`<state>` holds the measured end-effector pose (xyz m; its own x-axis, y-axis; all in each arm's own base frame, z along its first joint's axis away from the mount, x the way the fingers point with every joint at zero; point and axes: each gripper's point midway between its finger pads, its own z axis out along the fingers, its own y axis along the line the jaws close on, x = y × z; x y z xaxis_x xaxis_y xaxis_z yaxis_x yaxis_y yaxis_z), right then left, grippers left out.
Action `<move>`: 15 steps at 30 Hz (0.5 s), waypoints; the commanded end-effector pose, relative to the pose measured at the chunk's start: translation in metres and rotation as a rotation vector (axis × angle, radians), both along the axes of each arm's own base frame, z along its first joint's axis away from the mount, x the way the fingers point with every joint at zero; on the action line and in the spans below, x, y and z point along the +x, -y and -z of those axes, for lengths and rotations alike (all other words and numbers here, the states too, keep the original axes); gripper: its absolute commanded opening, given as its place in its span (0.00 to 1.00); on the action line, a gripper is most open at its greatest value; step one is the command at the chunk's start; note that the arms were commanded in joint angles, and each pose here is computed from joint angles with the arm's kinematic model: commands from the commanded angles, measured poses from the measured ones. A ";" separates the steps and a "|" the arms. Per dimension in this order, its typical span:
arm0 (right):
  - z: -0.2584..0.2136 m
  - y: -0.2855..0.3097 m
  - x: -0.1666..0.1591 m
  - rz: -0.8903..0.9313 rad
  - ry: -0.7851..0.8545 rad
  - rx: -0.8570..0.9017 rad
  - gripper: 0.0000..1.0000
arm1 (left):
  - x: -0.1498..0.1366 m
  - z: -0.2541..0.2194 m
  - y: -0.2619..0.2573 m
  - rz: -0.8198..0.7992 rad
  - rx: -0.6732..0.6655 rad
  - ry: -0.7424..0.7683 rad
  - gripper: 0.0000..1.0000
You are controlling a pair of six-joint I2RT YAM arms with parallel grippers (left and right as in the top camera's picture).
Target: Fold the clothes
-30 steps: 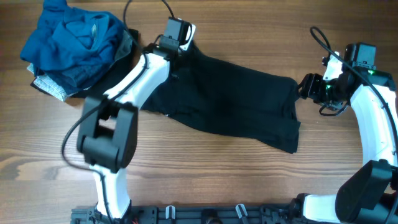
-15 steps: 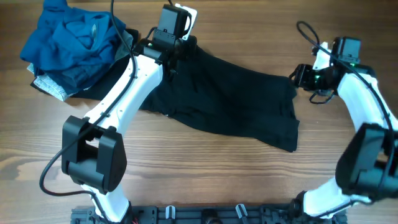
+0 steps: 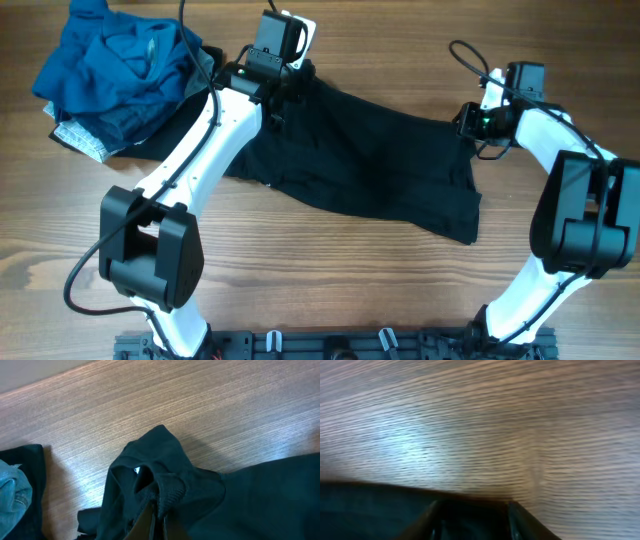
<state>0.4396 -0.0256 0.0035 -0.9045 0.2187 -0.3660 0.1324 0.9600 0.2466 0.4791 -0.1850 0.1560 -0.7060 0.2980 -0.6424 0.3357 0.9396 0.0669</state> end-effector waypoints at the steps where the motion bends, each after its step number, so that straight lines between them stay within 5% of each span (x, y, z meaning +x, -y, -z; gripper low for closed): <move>1: 0.022 -0.009 -0.015 -0.012 -0.085 0.018 0.27 | 0.001 -0.005 -0.003 -0.017 0.005 0.008 0.04; 3: 0.023 -0.009 -0.017 -0.011 -0.094 0.019 0.05 | 0.000 -0.004 -0.003 -0.017 0.007 0.003 0.04; 7: 0.004 -0.005 -0.007 -0.015 -0.067 0.012 0.04 | 0.002 -0.005 -0.003 -0.016 0.005 0.010 0.04; 15: -0.134 0.020 0.034 -0.011 0.063 -0.033 0.04 | 0.034 -0.039 -0.018 -0.055 -0.038 0.147 0.04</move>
<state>0.4626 -0.0332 0.0852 -0.9150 0.2125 -0.3430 0.1328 0.9613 0.2413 0.4990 -0.1829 0.1737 -0.6495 0.2612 -0.7140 0.3134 0.9476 0.0616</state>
